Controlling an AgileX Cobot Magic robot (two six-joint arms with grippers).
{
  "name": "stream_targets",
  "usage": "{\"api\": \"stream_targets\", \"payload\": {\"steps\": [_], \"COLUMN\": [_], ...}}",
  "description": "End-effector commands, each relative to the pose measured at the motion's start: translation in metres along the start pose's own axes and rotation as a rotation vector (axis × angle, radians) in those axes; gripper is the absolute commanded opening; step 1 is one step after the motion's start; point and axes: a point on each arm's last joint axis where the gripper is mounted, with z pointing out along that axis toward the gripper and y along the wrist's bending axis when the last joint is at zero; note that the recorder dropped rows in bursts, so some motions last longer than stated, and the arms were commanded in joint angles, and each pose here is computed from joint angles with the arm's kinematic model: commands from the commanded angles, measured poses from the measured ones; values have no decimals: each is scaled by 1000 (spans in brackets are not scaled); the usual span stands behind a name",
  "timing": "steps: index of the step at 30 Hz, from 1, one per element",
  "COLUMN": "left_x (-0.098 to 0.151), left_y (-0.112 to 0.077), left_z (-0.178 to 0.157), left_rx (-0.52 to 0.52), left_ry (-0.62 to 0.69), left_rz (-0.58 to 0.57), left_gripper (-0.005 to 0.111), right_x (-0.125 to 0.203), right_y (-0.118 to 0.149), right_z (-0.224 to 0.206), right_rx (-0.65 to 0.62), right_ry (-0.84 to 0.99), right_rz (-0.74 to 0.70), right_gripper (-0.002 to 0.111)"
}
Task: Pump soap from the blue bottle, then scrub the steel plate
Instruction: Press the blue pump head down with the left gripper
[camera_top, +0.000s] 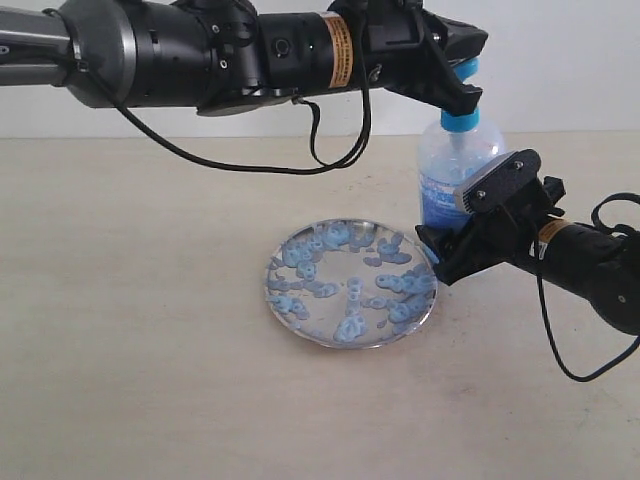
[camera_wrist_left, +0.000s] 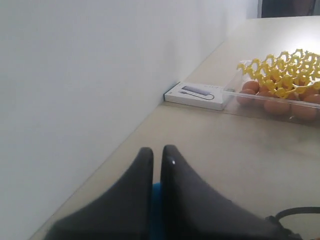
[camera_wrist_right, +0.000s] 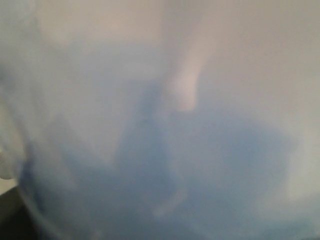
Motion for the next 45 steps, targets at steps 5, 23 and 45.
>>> {"api": "stream_targets", "payload": {"steps": [5, 23, 45], "left_x": [3, 76, -23], "left_y": [-1, -17, -9], "left_z": [2, 22, -12], "left_rx": [-9, 150, 75], "left_ry": [41, 263, 22], "left_rz": [25, -87, 83], "left_gripper": [4, 4, 4], "right_x": [4, 4, 4], "right_y": [2, 2, 2], "right_z": [0, 0, 0], "right_rx": [-15, -15, -12], "right_ry": [40, 40, 43], "right_rz": [-28, -28, -18], "right_gripper": [0, 0, 0]}}
